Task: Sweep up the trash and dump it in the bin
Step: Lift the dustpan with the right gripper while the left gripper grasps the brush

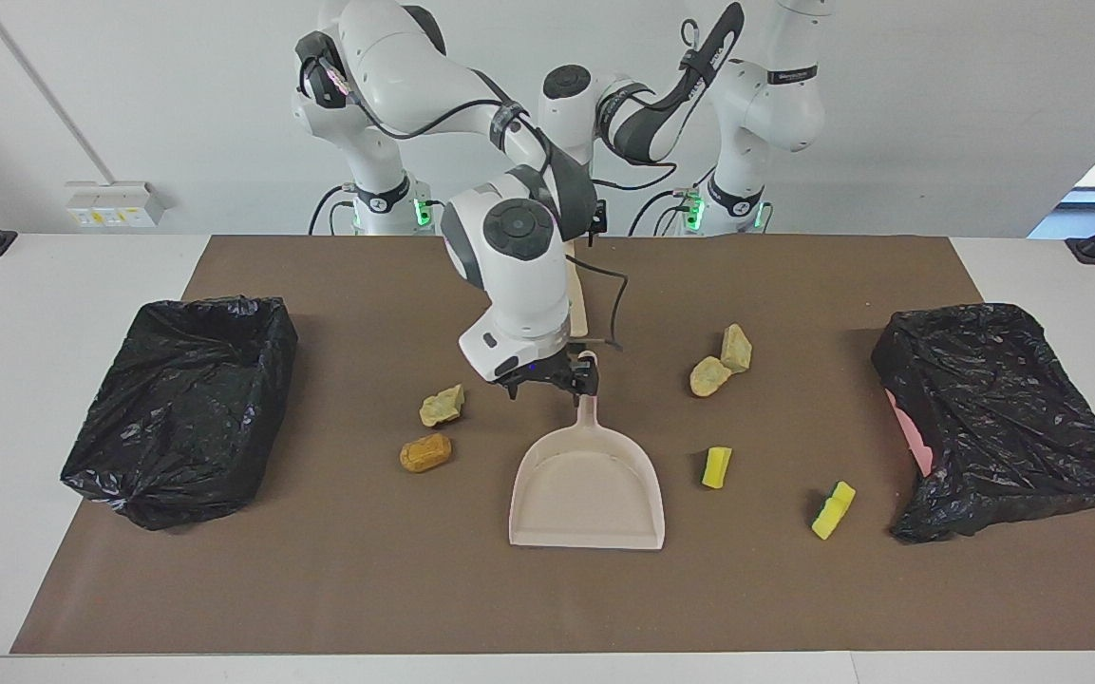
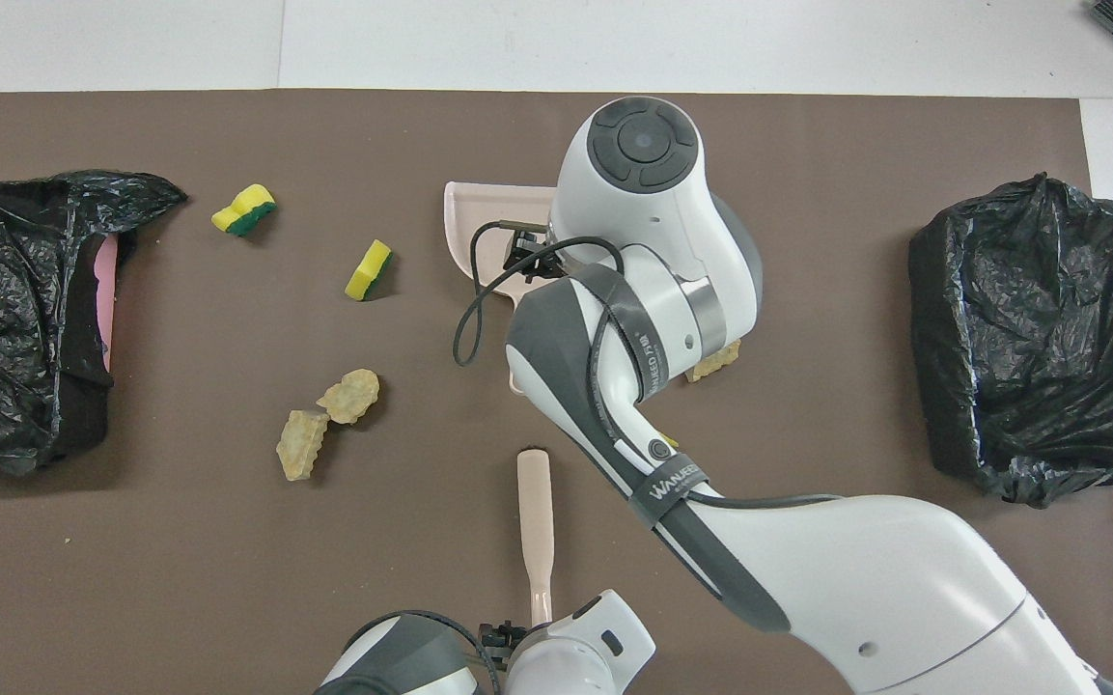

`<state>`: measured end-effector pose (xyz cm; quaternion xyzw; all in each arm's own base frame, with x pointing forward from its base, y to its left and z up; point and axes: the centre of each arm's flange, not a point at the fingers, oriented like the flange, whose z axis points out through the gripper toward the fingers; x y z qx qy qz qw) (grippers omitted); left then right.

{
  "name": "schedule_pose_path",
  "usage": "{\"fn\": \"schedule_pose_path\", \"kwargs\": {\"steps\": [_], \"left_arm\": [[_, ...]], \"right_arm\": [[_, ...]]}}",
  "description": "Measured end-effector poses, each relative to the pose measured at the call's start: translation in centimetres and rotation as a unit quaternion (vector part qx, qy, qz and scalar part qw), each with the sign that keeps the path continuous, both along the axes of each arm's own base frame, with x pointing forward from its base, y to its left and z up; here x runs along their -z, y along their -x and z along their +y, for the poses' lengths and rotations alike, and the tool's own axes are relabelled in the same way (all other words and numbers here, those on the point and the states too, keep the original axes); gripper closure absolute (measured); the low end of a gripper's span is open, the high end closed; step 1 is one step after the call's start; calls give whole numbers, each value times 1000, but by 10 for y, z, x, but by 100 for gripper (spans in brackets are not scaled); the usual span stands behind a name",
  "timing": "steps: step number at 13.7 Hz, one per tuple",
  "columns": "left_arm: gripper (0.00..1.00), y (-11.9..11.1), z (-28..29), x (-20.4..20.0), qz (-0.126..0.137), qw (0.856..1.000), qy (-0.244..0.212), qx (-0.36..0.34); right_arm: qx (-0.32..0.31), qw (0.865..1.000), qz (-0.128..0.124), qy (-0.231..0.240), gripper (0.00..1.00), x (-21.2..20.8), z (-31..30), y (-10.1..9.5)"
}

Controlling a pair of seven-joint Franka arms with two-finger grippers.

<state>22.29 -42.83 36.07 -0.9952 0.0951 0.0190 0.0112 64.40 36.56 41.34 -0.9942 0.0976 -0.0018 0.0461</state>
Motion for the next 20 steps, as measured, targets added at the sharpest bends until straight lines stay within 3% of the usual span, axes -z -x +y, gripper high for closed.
{"fn": "schedule_pose_path", "kwargs": {"steps": [5,7,9,10,12,13,14,18,20], "left_arm": [[0,-5,-2,16,16,999,9,-28],[7,-6,-2,16,16,999,9,-29],[23,-5,-1,17,19,999,6,-30],[24,-5,0,18,21,999,2,-30],[51,-2,4,21,30,999,-14,-29],[62,-1,6,23,35,999,-23,-29],[74,0,8,24,40,998,-31,-28],[74,-13,13,17,42,998,-31,-42],[74,-28,20,6,48,996,-38,-57]], "right_arm": [[-25,1000,0,-1,0,26,33,13],[-49,999,6,4,0,34,32,15],[-65,998,14,7,0,42,32,20],[-71,997,17,7,0,46,36,24],[-78,997,22,8,0,53,42,31],[-79,997,24,9,7,54,44,33],[-81,996,24,9,20,55,44,33],[-88,996,24,9,68,54,43,34],[-102,995,23,9,68,53,41,33]]}}
